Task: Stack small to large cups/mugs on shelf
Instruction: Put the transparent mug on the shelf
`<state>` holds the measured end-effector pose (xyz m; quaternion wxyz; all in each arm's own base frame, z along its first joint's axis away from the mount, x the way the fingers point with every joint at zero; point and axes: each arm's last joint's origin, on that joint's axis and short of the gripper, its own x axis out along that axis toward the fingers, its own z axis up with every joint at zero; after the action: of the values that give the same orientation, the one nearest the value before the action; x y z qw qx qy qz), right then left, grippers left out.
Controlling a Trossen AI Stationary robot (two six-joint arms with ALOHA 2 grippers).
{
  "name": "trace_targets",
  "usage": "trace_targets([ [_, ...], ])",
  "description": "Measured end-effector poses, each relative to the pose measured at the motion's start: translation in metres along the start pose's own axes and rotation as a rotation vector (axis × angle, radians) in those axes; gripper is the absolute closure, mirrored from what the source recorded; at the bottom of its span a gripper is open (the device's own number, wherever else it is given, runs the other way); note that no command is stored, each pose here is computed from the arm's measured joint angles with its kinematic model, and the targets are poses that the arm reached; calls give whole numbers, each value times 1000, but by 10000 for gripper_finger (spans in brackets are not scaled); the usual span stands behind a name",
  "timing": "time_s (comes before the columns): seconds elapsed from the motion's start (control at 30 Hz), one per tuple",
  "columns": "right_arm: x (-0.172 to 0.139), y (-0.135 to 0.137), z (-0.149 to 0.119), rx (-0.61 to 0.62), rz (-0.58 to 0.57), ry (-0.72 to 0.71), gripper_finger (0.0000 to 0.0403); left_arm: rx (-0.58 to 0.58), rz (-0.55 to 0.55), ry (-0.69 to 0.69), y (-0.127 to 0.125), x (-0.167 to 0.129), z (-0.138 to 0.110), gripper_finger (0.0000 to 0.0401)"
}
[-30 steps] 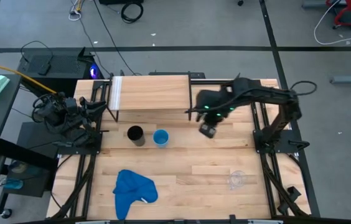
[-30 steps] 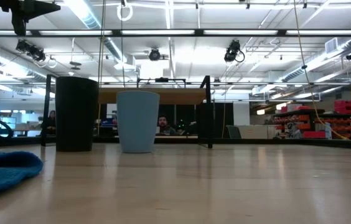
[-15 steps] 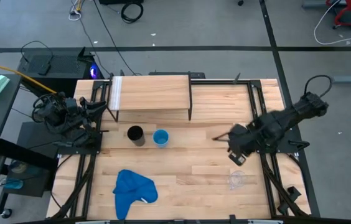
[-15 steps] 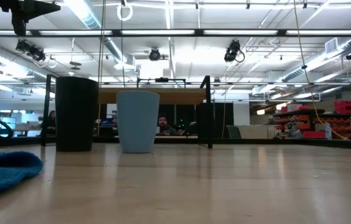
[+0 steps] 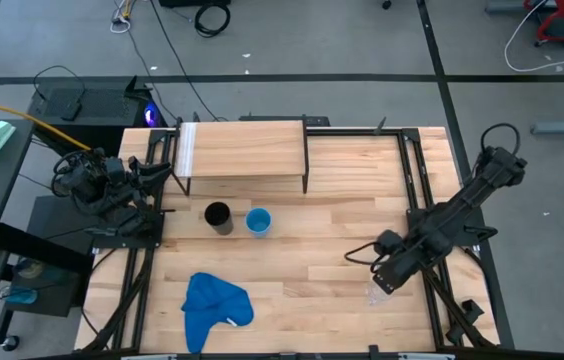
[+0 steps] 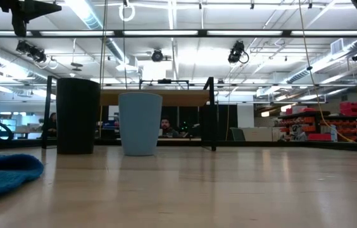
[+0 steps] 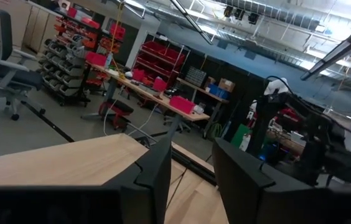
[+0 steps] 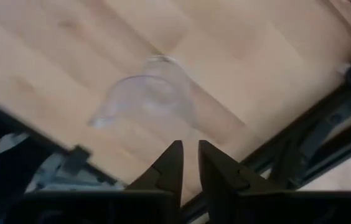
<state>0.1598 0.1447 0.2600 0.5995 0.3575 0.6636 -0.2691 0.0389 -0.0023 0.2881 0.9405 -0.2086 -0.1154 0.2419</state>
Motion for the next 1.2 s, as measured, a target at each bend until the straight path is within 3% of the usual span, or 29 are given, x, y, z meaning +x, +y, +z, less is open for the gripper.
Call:
trace_targets([
  [0.37,35,1,1,32,64,8,295,0,0,0,0,0,0,275],
  [0.9,52,-9,5,43,7,-6,295,-5,0,0,0,0,0,266],
  [1.2,52,-7,5,48,29,-26,295,-5,0,0,0,0,0,268],
])
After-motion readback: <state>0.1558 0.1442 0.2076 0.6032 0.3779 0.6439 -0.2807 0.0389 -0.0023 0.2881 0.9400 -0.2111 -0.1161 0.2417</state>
